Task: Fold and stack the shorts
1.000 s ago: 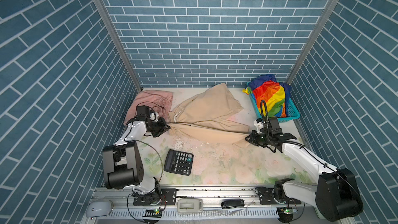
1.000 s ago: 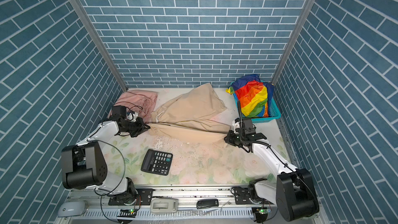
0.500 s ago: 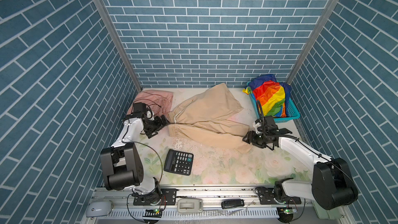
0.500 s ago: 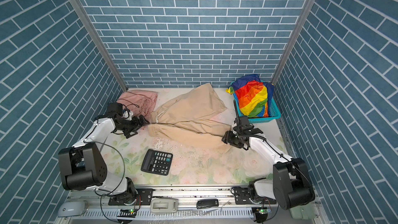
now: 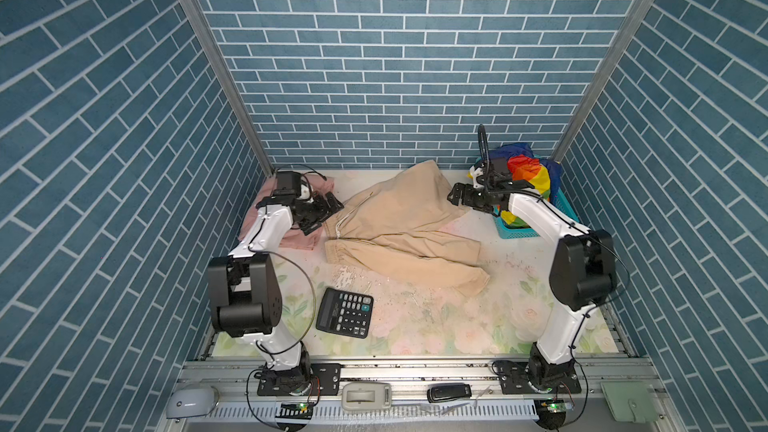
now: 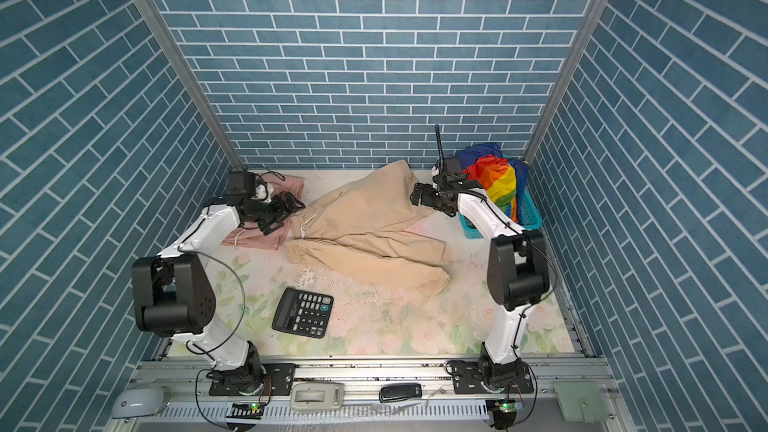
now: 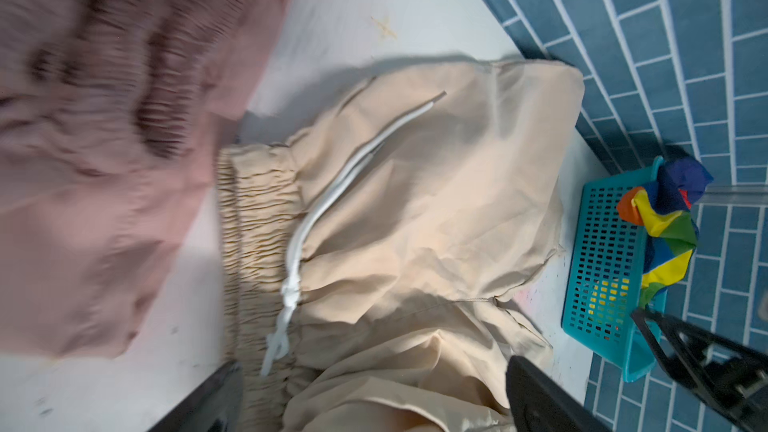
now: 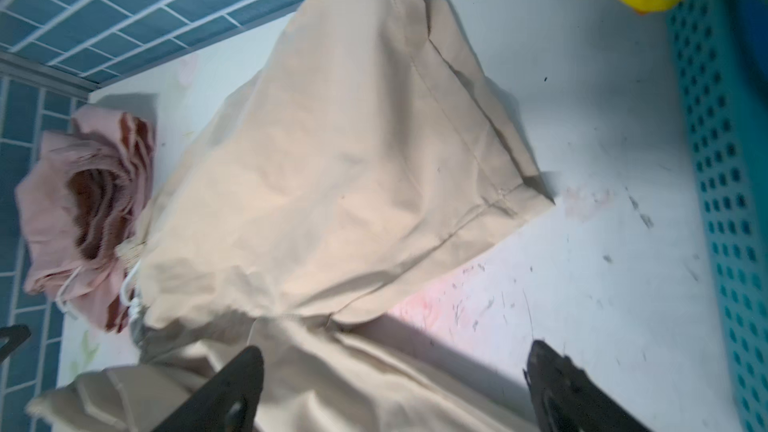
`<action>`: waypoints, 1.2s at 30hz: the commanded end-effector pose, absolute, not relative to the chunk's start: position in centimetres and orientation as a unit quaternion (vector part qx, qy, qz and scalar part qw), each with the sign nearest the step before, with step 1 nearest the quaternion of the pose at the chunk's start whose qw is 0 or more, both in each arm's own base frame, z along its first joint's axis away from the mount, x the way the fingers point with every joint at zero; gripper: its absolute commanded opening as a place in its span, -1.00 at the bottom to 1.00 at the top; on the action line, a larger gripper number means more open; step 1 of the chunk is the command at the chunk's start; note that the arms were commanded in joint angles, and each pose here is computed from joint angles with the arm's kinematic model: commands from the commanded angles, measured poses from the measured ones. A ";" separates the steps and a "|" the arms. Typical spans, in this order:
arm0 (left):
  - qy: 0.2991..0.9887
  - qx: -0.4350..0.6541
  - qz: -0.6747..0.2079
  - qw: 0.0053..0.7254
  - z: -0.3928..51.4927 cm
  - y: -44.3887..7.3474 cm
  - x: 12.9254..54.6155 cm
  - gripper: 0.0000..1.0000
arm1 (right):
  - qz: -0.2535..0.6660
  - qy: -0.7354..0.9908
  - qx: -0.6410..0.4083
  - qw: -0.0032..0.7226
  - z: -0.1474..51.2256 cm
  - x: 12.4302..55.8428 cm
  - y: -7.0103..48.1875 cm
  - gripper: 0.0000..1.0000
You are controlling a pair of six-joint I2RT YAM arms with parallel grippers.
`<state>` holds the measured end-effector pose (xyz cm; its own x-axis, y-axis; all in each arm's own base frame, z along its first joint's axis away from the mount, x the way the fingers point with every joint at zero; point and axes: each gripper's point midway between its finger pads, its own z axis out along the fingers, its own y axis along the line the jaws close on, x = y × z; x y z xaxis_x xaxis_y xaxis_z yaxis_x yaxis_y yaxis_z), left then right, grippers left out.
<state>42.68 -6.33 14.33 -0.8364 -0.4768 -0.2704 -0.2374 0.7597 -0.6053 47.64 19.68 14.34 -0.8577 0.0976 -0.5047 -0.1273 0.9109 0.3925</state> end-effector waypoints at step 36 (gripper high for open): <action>0.954 -0.091 -0.203 0.201 14.4 -8.4 45.3 0.99 | 0.016 0.979 -0.025 0.200 8.0 36.7 11.3 -0.19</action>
